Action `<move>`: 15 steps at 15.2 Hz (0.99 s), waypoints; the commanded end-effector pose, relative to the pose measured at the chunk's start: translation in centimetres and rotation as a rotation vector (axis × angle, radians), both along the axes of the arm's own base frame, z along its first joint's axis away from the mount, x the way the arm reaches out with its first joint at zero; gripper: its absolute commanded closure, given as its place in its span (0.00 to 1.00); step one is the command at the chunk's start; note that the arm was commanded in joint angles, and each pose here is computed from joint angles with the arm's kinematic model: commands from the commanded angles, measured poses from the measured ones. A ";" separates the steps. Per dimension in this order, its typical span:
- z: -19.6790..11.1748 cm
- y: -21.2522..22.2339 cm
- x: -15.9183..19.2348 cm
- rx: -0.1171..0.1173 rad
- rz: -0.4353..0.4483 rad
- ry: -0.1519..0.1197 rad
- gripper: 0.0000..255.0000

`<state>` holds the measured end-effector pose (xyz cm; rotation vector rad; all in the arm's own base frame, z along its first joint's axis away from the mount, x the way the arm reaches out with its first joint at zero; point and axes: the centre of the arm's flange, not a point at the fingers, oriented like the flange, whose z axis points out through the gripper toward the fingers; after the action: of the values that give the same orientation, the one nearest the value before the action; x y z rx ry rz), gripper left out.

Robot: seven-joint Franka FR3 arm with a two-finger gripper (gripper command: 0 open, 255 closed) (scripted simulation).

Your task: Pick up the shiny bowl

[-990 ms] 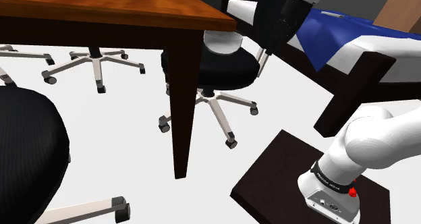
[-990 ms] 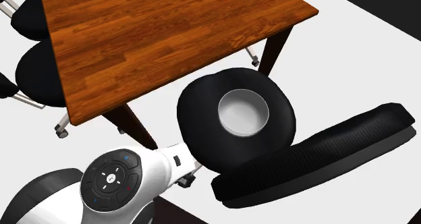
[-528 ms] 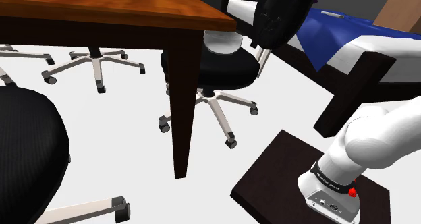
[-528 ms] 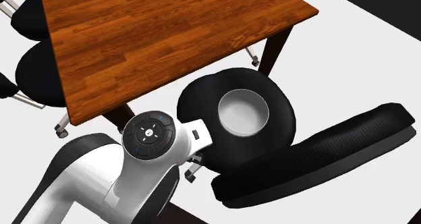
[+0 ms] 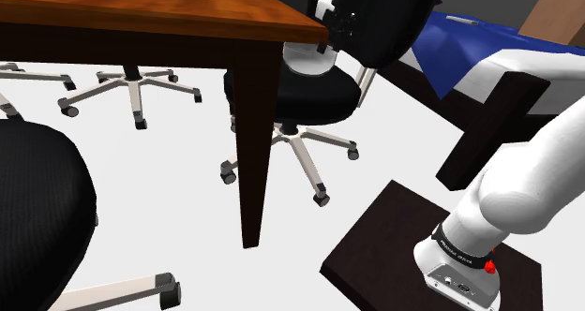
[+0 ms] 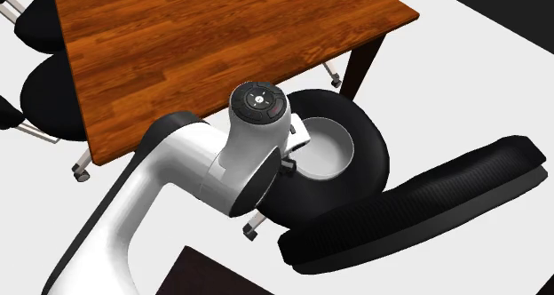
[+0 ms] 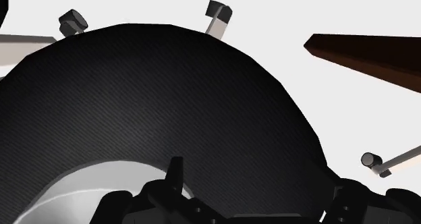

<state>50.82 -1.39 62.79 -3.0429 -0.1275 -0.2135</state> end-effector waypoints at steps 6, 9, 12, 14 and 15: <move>0.2 -0.8 9.2 0.000 -0.001 0.011 0.00; 0.3 -1.3 13.2 0.000 -0.001 0.016 0.00; -0.8 -1.4 14.1 0.000 -0.002 0.017 0.00; -1.8 -1.4 14.2 0.000 -0.002 0.017 0.00; -2.4 -1.4 14.2 0.000 -0.002 0.017 0.00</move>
<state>64.82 -2.73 61.02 -3.0442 -0.1235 -0.1865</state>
